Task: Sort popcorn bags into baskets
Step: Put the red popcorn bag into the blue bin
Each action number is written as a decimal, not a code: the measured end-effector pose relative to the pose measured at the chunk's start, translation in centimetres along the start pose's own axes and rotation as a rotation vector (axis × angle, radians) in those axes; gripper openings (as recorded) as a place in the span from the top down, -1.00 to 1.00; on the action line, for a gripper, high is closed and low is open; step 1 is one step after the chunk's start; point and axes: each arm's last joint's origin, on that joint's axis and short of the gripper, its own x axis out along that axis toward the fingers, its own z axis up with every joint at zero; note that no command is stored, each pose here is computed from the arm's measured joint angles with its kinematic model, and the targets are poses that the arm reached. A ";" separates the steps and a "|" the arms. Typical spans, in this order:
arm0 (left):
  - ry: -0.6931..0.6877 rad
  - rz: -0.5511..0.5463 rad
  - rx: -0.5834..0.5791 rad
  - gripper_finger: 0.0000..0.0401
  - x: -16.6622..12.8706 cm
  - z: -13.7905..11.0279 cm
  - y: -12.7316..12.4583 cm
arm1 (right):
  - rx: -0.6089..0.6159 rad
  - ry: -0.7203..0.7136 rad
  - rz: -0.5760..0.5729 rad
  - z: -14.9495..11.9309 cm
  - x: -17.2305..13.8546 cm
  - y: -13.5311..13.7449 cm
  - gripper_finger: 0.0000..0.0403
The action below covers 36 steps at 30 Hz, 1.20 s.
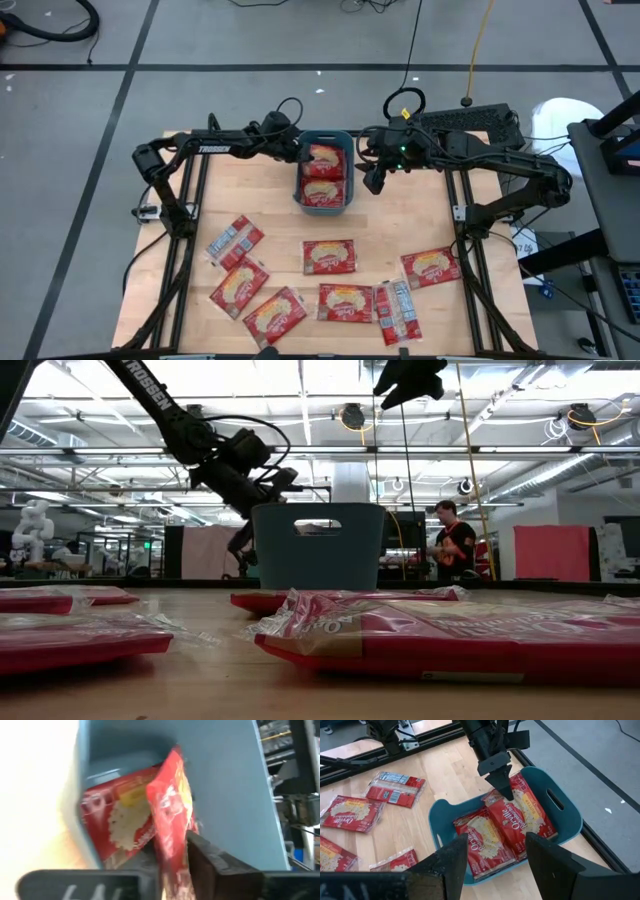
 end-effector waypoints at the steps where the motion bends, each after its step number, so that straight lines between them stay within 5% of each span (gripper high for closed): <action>1: -0.002 0.012 -0.003 0.56 0.0 0.0 0.1 | 0.000 0.000 0.000 0.0 0.0 0.0 0.05; 10: -0.059 0.067 0.008 0.10 -0.4 0.2 0.0 | -0.001 -0.001 -0.001 0.0 0.0 0.0 0.05; 24: -0.162 0.144 0.116 -0.30 -3.9 0.7 -1.8 | 0.003 -0.001 -0.002 0.0 0.0 0.0 0.05; 29: -0.114 0.042 0.229 -0.08 -4.5 0.3 -3.1 | 0.003 -0.002 -0.003 0.0 0.0 0.0 0.05; 36: -0.077 0.019 0.344 0.56 -3.6 -1.2 -4.6 | 0.007 -0.011 -0.001 0.1 0.0 0.0 0.05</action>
